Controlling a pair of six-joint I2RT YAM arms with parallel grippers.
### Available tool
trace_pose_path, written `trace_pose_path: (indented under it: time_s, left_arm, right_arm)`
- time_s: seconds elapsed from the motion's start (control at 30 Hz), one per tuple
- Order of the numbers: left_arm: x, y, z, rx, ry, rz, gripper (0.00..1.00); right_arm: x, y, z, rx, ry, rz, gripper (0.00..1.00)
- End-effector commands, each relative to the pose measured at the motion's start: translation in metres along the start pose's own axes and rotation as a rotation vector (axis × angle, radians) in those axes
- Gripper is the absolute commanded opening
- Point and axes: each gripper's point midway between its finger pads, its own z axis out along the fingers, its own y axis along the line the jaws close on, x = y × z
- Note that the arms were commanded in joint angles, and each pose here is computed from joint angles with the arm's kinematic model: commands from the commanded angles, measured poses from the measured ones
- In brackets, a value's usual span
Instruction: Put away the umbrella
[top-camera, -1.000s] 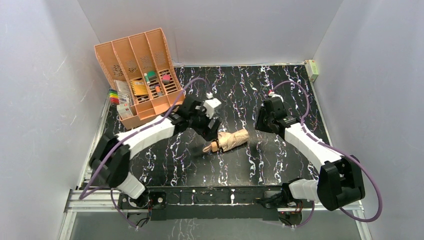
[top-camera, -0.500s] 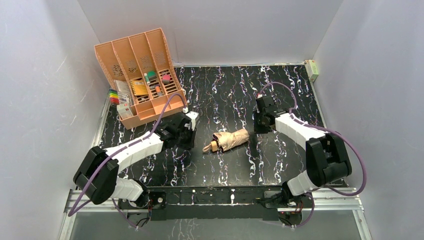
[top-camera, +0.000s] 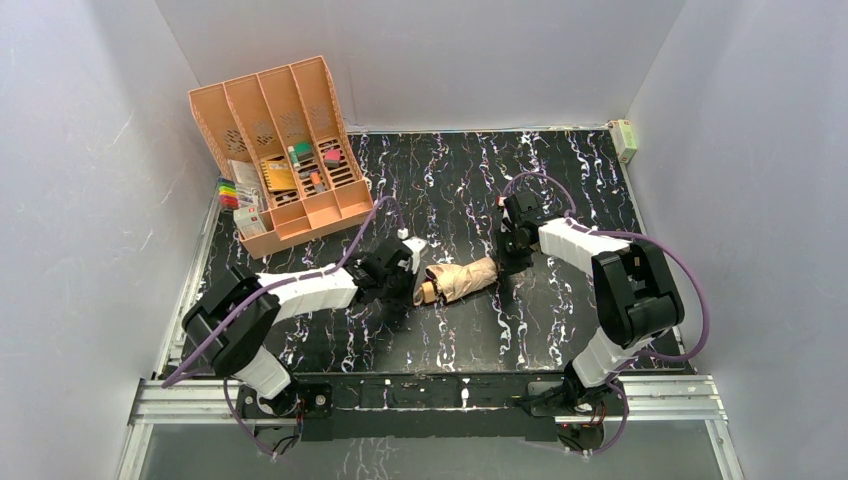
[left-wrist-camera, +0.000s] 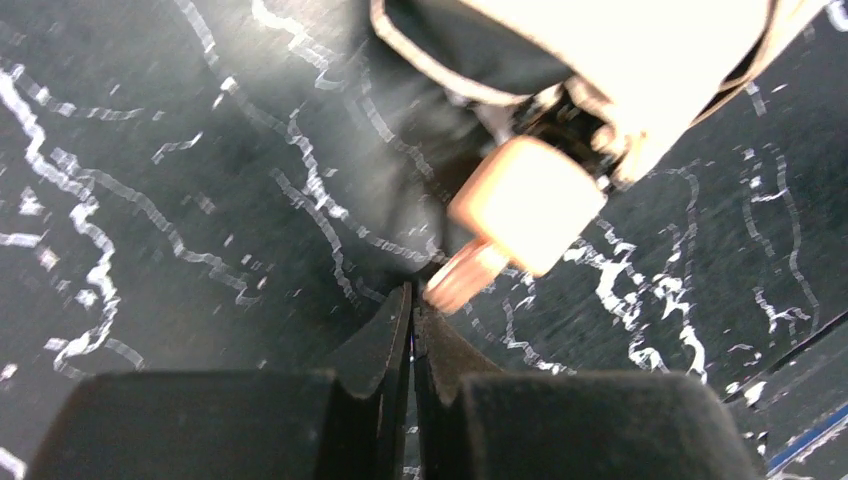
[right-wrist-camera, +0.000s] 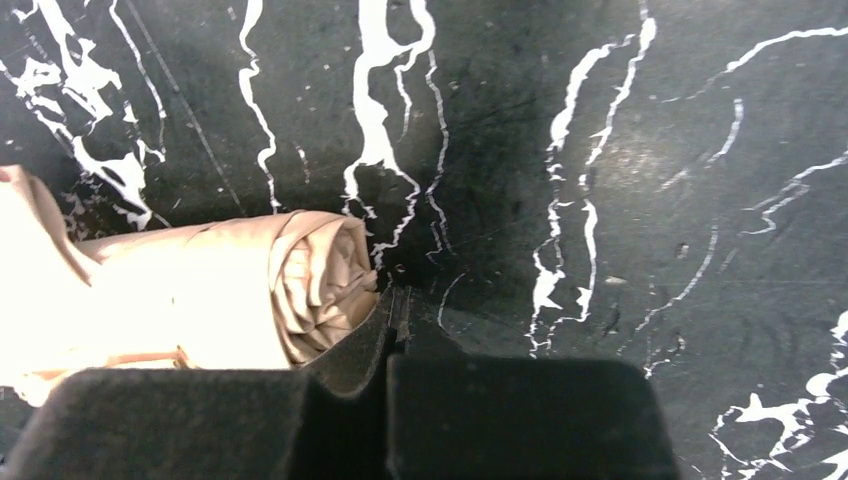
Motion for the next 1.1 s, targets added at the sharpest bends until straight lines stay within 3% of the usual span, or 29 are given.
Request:
trace_pose_path:
  time_s: [0.0, 0.5, 0.7, 0.77, 0.87, 1.0, 1.07]
  left_arm:
    - [-0.012, -0.012, 0.012, 0.02, -0.032, -0.001, 0.02]
    - [-0.042, -0.021, 0.039, 0.045, -0.026, 0.114, 0.02]
    - [-0.05, 0.003, 0.031, -0.056, -0.038, 0.09, 0.04]
    - [-0.055, 0.014, 0.021, -0.072, -0.049, 0.053, 0.11]
    - [-0.065, 0.022, -0.004, -0.08, -0.093, 0.026, 0.31]
    - [-0.072, 0.04, -0.044, -0.167, -0.183, -0.04, 0.6]
    - [-0.072, 0.046, -0.064, -0.194, -0.223, -0.09, 0.66]
  right_arm:
    - [-0.008, 0.02, -0.009, -0.108, -0.005, -0.026, 0.0]
    - [0.002, 0.09, -0.03, -0.433, -0.04, -0.111, 0.0]
    - [-0.008, 0.056, -0.036, -0.212, -0.108, -0.084, 0.0]
    - [-0.018, 0.043, -0.049, -0.127, -0.18, -0.073, 0.03]
    - [-0.035, 0.034, -0.077, -0.066, -0.314, -0.064, 0.17]
    - [-0.053, 0.04, -0.128, -0.098, -0.537, -0.071, 0.31]
    - [-0.057, 0.042, -0.151, -0.118, -0.637, -0.073, 0.37]
